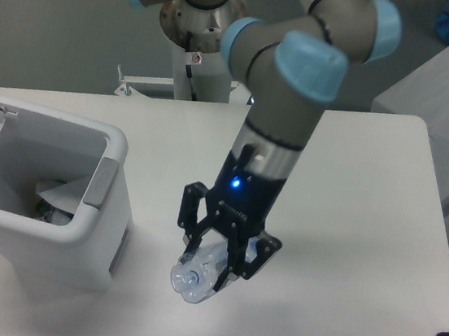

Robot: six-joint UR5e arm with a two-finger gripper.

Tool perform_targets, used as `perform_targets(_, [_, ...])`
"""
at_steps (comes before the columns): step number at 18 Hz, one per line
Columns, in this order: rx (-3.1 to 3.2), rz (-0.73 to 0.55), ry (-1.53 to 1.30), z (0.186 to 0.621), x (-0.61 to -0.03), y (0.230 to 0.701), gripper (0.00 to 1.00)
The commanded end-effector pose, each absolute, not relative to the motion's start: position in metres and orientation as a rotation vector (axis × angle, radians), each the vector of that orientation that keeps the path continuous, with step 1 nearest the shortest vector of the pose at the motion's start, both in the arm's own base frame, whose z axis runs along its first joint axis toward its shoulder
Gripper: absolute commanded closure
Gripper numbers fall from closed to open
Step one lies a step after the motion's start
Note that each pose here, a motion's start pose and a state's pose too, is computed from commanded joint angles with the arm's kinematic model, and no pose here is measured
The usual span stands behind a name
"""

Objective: Place the trash in the trash can
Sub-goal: 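Lift the bottle and carry it over the trash bin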

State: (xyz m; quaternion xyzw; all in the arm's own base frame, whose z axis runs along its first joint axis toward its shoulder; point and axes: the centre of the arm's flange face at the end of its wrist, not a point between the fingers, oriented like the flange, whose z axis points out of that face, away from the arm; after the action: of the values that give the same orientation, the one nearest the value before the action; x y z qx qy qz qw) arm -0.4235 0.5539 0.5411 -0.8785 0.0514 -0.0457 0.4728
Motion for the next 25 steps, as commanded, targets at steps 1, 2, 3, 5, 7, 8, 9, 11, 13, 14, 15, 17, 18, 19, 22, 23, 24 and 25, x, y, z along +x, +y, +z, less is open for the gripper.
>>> perform_targets(1, [-2.116, -0.15, 0.091, 0.551, -0.427, 0.55, 0.4])
perform_targets(2, [-2.083, -0.203, 0.055, 0.557, -0.428, 0.547, 0.4])
perform_targets(3, [-2.05, -0.267, 0.022, 0.561, -0.426, 0.546, 0.4])
perform_targets(5, [-1.982, -0.36, -0.017, 0.579, -0.422, 0.538, 0.4])
perform_targets(7, [-1.953, -0.404, -0.034, 0.588, -0.417, 0.535, 0.4])
perform_targets(8, [-1.939, -0.429, -0.041, 0.593, -0.413, 0.534, 0.4])
perform_targets(9, [-1.921, -0.455, -0.044, 0.599, -0.409, 0.533, 0.4])
perform_targets(11, [-1.872, -0.53, -0.036, 0.606, -0.402, 0.533, 0.4])
perform_targets(13, [-1.85, -0.557, -0.018, 0.611, -0.396, 0.535, 0.4])
perform_targets(14, [-1.845, -0.565, -0.012, 0.612, -0.393, 0.536, 0.4])
perform_targets(15, [-1.836, -0.58, 0.0, 0.613, -0.389, 0.538, 0.4])
perform_targets(17, [-1.831, -0.628, 0.02, 0.61, -0.373, 0.55, 0.4])
perform_targets(18, [-1.834, -0.648, 0.026, 0.608, -0.363, 0.556, 0.4])
perform_targets(19, [-1.836, -0.661, 0.038, 0.608, -0.354, 0.561, 0.4])
perform_targets(22, [-1.848, -0.71, 0.063, 0.599, -0.33, 0.579, 0.39])
perform_targets(23, [-1.856, -0.729, 0.072, 0.591, -0.32, 0.586, 0.39])
perform_targets(24, [-1.862, -0.748, 0.085, 0.581, -0.308, 0.591, 0.39])
perform_targets(25, [-1.863, -0.751, 0.103, 0.57, -0.3, 0.592, 0.39])
